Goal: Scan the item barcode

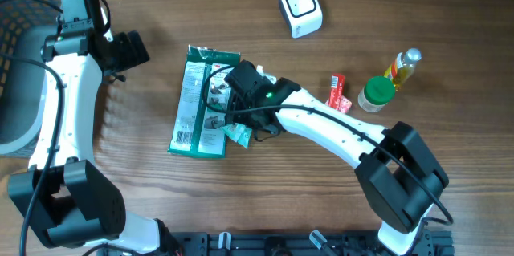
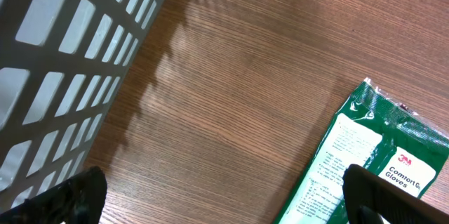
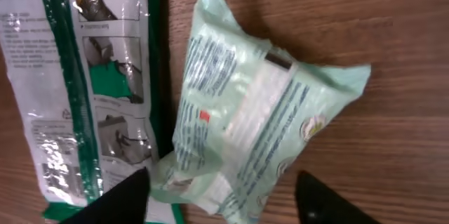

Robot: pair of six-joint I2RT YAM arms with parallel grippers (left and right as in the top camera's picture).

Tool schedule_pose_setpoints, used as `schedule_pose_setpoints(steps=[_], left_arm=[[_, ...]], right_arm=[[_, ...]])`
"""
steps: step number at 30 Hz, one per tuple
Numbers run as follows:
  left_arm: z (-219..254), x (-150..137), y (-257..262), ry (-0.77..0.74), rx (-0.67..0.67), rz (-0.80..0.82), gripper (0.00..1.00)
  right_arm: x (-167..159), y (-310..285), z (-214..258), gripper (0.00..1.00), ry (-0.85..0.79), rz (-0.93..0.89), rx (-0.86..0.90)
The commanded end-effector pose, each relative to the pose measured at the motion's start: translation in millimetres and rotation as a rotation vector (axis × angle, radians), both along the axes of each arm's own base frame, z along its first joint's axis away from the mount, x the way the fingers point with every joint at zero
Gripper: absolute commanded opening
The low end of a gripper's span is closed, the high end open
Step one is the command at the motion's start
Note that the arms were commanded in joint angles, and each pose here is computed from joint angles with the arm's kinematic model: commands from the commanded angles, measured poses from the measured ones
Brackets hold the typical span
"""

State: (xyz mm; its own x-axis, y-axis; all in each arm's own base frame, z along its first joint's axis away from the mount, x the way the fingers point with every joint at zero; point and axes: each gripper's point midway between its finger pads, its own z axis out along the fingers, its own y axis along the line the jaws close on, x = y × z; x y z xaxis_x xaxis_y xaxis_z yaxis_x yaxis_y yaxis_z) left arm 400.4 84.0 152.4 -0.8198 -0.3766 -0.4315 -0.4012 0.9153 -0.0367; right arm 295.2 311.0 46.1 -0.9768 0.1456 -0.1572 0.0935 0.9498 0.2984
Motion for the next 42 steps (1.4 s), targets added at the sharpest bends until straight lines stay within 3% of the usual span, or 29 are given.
schedule_pose_setpoints(steps=[1,3,5,9,15,18,20,24,29,35,42], left_arm=[[3.5,2.1,0.4,-0.013,-0.006,0.002,1.0],[3.5,2.1,0.4,-0.013,-0.006,0.002,1.0],[3.5,2.1,0.4,-0.013,-0.006,0.002,1.0],[3.5,2.1,0.4,-0.013,-0.006,0.002,1.0],[3.5,2.1,0.4,-0.013,-0.006,0.002,1.0],[3.5,2.1,0.4,-0.013,-0.006,0.002,1.0],[3.5,2.1,0.4,-0.013,-0.006,0.001,1.0],[3.5,2.1,0.4,-0.013,-0.006,0.002,1.0],[3.5,2.1,0.4,-0.013,-0.006,0.002,1.0],[3.5,2.1,0.4,-0.013,-0.006,0.002,1.0],[3.5,2.1,0.4,-0.013,-0.006,0.002,1.0]], right_arm=[[25.5,-11.1,49.9,0.41,-0.143,0.111,0.032],[33.7,-14.9,79.8,0.16,-0.201,0.139,0.097],[26.3,-7.5,84.0,0.04,-0.18,0.21,0.152],[1.2,17.0,48.5,0.04,-0.067,0.334,0.285],[-14.5,22.3,-2.5,0.04,-0.066,0.393,0.449],[-7.5,7.1,-23.6,0.04,-0.133,0.36,0.433],[1.9,-11.4,-51.1,0.04,-0.179,0.301,0.327],[0.6,-24.9,-93.6,0.04,-0.138,0.266,0.239],[6.5,-13.3,-65.1,0.05,-0.159,0.238,0.318],[23.2,1.9,43.8,0.04,-0.39,0.273,0.454],[9.3,11.1,27.9,0.04,-0.335,0.339,0.469]])
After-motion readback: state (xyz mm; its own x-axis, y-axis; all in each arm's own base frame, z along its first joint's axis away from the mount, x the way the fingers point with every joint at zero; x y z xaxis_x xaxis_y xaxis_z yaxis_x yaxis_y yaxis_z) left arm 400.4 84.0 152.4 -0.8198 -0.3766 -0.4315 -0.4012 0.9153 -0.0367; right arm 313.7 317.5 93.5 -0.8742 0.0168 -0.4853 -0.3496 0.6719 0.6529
